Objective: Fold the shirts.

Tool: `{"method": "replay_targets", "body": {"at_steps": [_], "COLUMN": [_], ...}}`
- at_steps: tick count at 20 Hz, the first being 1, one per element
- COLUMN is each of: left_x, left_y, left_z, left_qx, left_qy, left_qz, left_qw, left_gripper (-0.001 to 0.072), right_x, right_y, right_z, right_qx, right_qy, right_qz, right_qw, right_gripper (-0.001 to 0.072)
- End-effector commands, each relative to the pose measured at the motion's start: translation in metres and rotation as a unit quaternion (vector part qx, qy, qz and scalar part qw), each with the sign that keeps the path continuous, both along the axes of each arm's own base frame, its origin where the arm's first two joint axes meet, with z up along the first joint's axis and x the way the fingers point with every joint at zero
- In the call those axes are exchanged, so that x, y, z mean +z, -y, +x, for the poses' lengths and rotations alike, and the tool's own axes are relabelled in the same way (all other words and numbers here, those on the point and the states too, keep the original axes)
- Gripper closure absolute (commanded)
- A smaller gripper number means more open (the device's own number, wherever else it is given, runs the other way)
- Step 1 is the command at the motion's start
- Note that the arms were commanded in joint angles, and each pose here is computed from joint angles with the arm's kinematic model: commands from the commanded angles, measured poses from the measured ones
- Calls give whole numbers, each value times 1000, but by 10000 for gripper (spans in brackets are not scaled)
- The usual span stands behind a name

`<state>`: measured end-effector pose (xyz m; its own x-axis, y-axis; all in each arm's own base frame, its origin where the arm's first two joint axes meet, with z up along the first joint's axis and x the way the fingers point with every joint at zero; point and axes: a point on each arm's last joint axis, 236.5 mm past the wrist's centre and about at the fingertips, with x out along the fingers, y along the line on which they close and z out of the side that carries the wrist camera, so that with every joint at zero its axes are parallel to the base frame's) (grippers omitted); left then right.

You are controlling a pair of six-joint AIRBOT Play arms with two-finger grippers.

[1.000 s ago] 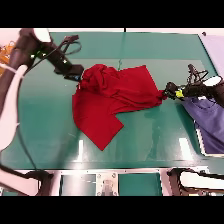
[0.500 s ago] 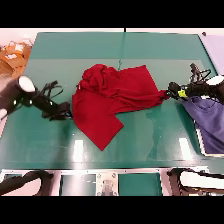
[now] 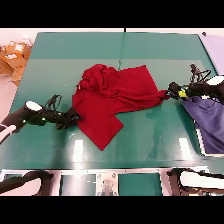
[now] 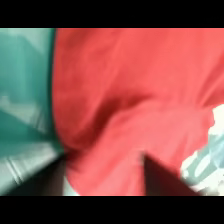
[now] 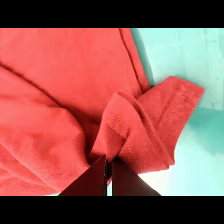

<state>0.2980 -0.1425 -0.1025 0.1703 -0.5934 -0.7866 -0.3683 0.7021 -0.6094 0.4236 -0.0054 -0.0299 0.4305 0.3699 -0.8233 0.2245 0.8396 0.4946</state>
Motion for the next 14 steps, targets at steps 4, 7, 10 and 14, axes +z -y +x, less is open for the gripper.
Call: {"method": "replay_targets", "body": {"at_steps": [4, 7, 10, 14], "left_x": [26, 53, 68, 66], "left_y": [-18, -65, -100, -114], "left_z": [26, 43, 59, 65], "left_qx": [-43, -61, -53, -43], "left_qy": [47, 62, 83, 90], "left_qz": [-11, 22, 58, 76], "left_qw": [998, 996, 993, 992], "left_gripper": [685, 685, 685, 685], "right_x": [-1, 2, 20, 34], "right_y": [-2, -14, -35, -24], "right_z": [-18, -55, -76, -47], "right_qx": [7, 17, 48, 23], "right_qy": [-35, -106, -120, -55], "right_qz": [23, 68, 78, 47], "right_qw": [999, 992, 989, 997], "right_gripper": [696, 696, 696, 165]}}
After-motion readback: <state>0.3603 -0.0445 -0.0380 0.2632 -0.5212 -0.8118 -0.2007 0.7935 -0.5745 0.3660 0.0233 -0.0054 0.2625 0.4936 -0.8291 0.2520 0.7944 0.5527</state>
